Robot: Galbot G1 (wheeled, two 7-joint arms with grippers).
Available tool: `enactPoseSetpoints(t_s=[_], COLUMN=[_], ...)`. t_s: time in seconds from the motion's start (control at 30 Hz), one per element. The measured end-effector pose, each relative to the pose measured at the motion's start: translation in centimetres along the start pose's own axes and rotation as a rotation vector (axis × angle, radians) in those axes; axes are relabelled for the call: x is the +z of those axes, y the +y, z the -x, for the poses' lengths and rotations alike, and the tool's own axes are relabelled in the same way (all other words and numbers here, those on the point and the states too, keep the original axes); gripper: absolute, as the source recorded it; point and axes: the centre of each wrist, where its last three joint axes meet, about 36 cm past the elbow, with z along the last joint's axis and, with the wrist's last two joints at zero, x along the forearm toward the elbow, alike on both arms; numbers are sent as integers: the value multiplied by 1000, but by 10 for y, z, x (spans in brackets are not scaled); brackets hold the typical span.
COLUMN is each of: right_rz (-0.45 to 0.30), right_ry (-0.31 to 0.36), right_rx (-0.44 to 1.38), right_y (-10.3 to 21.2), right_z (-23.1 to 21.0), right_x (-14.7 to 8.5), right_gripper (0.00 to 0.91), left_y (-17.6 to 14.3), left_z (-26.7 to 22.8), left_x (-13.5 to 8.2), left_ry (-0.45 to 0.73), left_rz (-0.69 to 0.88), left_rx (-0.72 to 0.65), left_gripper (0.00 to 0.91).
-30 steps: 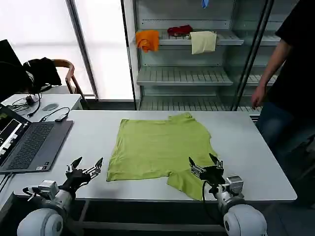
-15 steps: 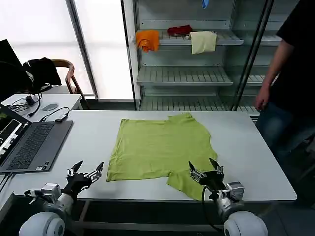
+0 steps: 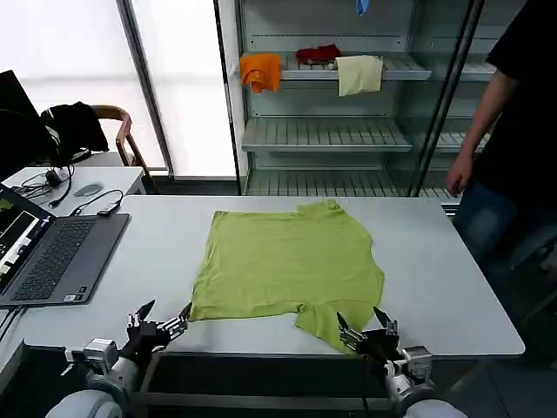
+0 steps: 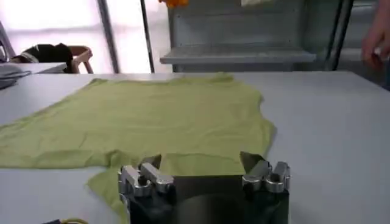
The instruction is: Fold and organize the clothes.
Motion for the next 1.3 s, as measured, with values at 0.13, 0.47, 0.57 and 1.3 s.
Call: enactPoseSetpoints(t_s=[0.13, 0.47, 0.57, 1.3], right_rz=[1, 0, 0, -10], right_ry=[9, 36, 37, 66], right_rx=[-2, 0, 1, -14], right_y=[1, 3, 4, 11], right_z=[-4, -9, -10, -3], right_x=[2, 9, 9, 19], right_gripper=[907, 907, 907, 474], left_y=[-4, -15, -18, -27], left_z=[-1, 2, 4, 23], left_x=[4, 11, 13, 26], left_ry=[9, 28, 31, 47], left_rz=[1, 6, 11, 22], left_rx=[6, 22, 25, 21], left_gripper=[907, 907, 907, 494])
